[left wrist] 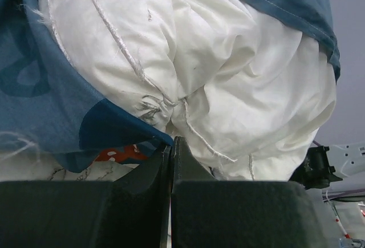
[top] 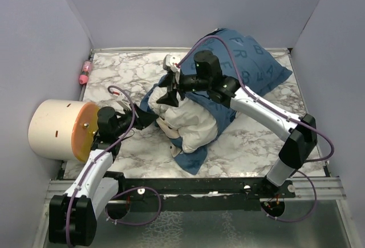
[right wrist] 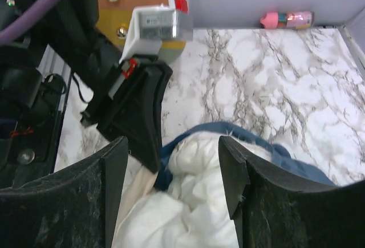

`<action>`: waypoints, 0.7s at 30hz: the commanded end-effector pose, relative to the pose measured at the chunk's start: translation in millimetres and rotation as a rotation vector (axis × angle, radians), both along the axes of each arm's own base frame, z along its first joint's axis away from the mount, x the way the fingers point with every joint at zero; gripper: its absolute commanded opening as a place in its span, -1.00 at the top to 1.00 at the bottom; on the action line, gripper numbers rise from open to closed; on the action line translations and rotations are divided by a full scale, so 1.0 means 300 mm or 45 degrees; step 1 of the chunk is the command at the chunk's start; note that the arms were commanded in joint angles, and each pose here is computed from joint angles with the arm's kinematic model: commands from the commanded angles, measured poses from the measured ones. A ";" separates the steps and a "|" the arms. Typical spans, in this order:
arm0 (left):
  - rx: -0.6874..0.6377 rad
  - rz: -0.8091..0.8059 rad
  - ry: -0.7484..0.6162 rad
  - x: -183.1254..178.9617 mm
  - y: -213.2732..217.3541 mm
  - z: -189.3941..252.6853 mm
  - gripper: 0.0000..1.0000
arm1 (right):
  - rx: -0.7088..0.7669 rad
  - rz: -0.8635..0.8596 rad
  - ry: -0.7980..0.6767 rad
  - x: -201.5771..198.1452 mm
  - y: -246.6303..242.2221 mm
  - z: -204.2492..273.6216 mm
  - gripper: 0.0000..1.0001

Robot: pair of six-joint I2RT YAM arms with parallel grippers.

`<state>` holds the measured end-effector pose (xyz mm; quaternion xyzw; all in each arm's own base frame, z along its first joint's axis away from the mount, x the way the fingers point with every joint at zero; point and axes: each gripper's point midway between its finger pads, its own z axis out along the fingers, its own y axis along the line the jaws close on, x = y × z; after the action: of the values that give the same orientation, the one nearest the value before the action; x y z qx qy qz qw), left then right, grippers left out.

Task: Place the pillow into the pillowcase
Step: Stuff the pillow into the pillowcase.

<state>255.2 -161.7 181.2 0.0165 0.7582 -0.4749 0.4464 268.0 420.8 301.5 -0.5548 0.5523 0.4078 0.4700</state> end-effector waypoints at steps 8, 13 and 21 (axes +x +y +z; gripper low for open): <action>-0.039 0.026 -0.143 -0.017 0.007 0.077 1.00 | -0.276 -0.285 0.213 0.157 0.126 -0.308 -0.27; -0.023 0.053 -0.128 -0.020 0.017 0.076 1.00 | -0.519 -0.464 0.227 0.178 0.025 -0.499 0.27; 0.166 0.300 -0.181 0.035 0.125 0.171 1.00 | -0.817 -0.668 0.197 0.136 -0.280 -0.670 0.92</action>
<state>240.6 -148.8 175.4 -0.0138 0.7788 -0.4374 0.4494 318.1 415.9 164.9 -0.4893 0.7328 0.2386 0.4082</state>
